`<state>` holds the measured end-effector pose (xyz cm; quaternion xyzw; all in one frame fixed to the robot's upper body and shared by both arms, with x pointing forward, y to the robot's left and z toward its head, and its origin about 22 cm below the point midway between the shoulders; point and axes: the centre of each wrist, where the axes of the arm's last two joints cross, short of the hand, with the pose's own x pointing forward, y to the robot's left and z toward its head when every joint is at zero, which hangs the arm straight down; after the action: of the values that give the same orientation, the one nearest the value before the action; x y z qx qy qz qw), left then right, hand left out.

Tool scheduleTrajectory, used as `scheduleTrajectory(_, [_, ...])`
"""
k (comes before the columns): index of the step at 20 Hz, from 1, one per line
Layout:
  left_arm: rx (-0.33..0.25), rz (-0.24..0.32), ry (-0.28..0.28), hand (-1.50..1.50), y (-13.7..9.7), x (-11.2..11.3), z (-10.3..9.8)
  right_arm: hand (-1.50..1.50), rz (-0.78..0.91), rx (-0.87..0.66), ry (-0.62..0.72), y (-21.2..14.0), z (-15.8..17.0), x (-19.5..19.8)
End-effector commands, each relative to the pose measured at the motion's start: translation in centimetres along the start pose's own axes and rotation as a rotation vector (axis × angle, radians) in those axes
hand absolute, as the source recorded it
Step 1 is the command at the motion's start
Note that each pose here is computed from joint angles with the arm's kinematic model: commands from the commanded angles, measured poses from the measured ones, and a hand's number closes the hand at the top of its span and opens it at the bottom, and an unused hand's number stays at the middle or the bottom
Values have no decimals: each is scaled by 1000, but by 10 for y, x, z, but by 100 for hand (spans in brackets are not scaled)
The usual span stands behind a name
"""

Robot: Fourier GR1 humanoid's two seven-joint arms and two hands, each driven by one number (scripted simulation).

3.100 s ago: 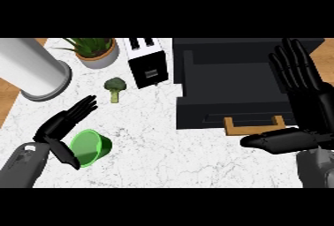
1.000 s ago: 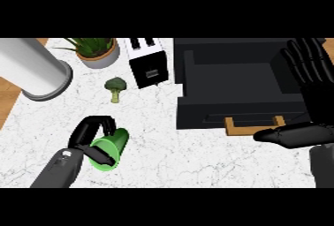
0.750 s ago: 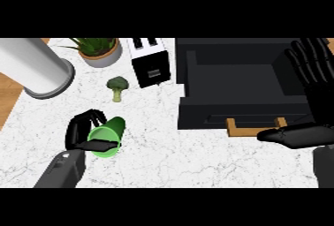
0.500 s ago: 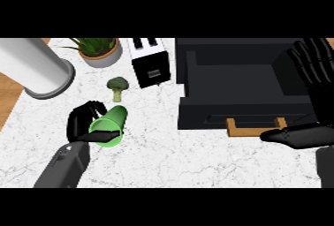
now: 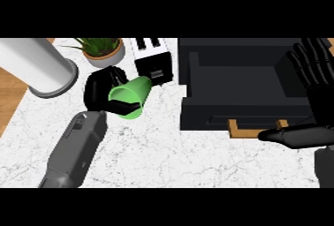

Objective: Pick up the cup, place it into the drawer and close the drawer

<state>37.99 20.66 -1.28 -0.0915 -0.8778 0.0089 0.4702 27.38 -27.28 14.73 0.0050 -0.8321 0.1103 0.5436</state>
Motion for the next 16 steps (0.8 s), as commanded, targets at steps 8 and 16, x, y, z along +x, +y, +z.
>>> scheduleTrajectory(8, [-135,-4,9,150,-112,78,-111,-150,-3,-9,-21,5,-3,3])
scheduleTrajectory(16, [-128,-128,100,150,-172,104,-162,-150,0,-13,-6,-10,-14,-1])
